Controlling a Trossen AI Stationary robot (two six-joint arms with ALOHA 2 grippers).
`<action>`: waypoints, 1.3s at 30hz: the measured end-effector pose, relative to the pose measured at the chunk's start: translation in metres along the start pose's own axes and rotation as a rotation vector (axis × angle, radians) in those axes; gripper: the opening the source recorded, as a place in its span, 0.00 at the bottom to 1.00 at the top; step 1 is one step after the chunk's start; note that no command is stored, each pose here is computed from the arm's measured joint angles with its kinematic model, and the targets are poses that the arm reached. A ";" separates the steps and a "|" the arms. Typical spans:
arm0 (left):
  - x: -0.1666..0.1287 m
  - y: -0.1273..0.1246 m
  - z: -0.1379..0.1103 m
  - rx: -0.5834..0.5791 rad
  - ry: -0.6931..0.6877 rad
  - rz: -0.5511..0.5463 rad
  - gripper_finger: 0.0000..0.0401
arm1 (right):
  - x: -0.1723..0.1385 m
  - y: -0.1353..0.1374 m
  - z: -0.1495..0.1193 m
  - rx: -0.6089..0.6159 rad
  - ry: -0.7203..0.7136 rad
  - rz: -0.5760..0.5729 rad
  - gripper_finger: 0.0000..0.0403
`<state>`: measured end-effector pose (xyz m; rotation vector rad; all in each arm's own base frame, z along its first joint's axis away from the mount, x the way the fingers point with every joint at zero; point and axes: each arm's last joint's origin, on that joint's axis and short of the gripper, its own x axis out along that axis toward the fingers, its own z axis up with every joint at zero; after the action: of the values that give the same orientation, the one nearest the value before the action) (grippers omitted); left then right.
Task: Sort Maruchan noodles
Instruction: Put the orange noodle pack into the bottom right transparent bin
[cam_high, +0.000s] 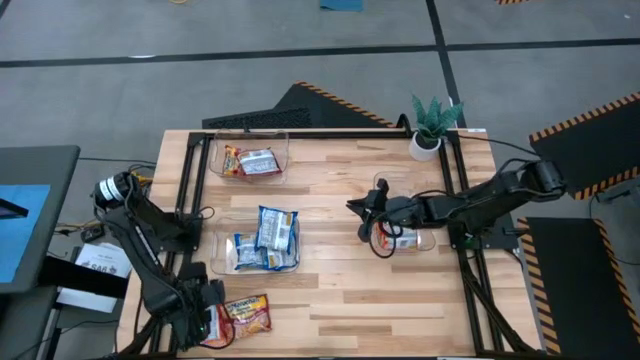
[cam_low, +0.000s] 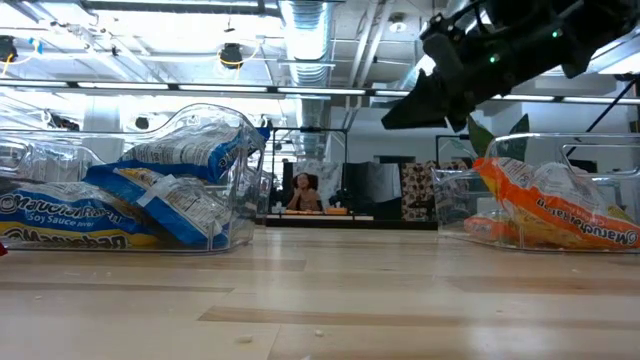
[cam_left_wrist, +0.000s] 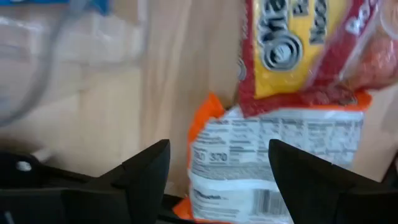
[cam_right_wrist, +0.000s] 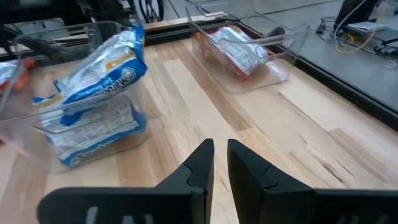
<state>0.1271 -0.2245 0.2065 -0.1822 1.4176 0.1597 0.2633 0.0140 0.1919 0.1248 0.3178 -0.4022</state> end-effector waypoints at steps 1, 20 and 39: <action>0.002 -0.001 0.000 0.004 0.015 -0.007 0.65 | 0.001 0.000 -0.001 0.000 0.000 -0.002 0.18; 0.042 0.008 -0.019 -0.043 0.098 -0.028 0.65 | 0.004 0.001 -0.003 -0.001 0.001 -0.001 0.18; 0.042 0.016 -0.014 0.029 0.139 0.003 0.00 | 0.004 0.001 -0.003 -0.002 0.001 -0.001 0.18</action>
<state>0.1164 -0.2123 0.1626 -0.1698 1.5579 0.1314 0.2665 0.0141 0.1875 0.1232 0.3188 -0.4028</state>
